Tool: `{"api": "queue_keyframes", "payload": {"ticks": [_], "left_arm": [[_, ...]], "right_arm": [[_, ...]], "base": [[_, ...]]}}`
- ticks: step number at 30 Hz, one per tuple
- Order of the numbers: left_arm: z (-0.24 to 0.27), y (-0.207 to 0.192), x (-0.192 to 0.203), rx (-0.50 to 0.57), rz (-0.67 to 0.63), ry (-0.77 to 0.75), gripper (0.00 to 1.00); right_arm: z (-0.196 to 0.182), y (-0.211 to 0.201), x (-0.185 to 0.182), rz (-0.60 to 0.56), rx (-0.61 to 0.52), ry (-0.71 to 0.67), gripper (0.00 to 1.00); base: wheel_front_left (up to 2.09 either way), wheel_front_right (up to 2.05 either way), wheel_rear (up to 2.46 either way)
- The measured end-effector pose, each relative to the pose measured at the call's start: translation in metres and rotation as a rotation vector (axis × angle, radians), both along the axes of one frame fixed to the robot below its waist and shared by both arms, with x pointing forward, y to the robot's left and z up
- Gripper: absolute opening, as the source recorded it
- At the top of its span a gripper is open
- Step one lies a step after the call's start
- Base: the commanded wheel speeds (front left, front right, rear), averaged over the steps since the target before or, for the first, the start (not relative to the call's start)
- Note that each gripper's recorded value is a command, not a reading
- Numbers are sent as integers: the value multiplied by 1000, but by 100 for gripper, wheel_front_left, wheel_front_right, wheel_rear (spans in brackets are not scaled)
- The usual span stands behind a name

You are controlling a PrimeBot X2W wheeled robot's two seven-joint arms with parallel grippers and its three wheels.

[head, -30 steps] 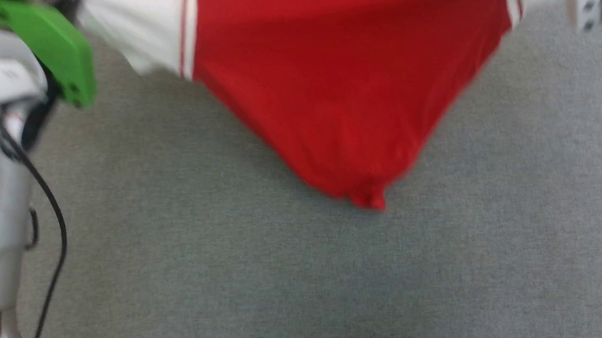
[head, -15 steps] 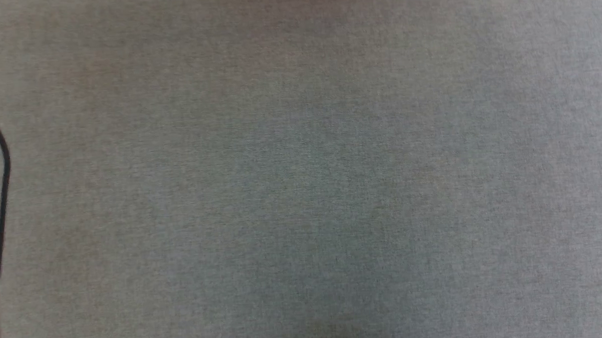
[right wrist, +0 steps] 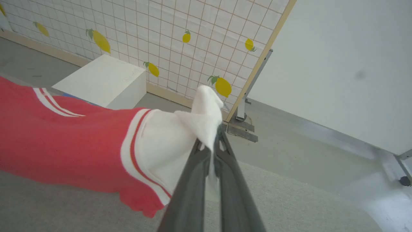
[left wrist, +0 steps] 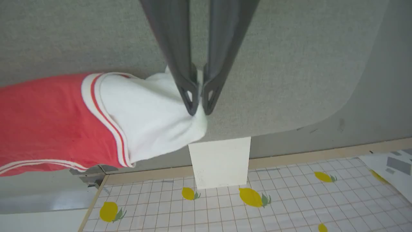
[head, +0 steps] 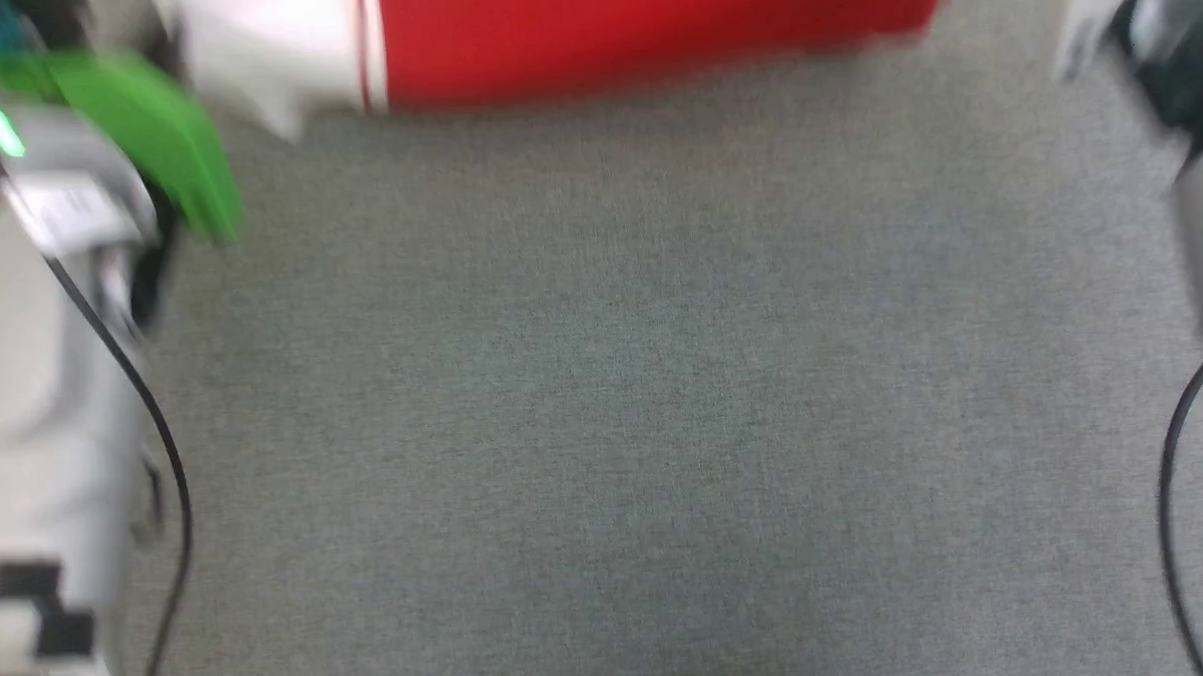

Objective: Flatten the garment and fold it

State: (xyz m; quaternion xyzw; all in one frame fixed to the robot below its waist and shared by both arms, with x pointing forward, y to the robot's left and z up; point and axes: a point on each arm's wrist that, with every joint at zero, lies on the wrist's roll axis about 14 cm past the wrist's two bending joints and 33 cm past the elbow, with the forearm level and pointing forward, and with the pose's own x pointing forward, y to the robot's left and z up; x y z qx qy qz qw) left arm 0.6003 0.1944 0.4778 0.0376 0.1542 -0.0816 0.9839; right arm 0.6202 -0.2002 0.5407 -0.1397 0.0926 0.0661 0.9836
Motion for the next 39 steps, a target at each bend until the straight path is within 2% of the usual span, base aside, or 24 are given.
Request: {"api": "queue_keyframes", "payload": {"ticks": [3,8,15,20,26,33,39], "left_arm": [[-47,1,-47,-46,8,194,0],[-81,-18,-119,-178,-7,381,0],[-86,-39,-202,-315,-6,486,0],[-90,-35,-257,-351,53,545,0],[-94,-24,-298,-379,152,584,0],[-101,-20,-324,-408,226,598,0],[-102,-26,-329,-435,248,580,0]], "right_arm": [[-34,4,-31,26,34,89,0],[-70,0,-84,19,126,201,0],[-103,-15,-164,-40,208,327,0],[-116,-31,-217,-122,222,417,0],[-134,-40,-269,-247,277,527,0],[-168,-41,-327,-380,362,719,0],[-179,-41,-344,-405,408,772,0]], "base": [[0,0,0],[0,0,0],[0,0,0],[0,0,0],[0,0,0],[0,0,0],[0,0,0]]}}
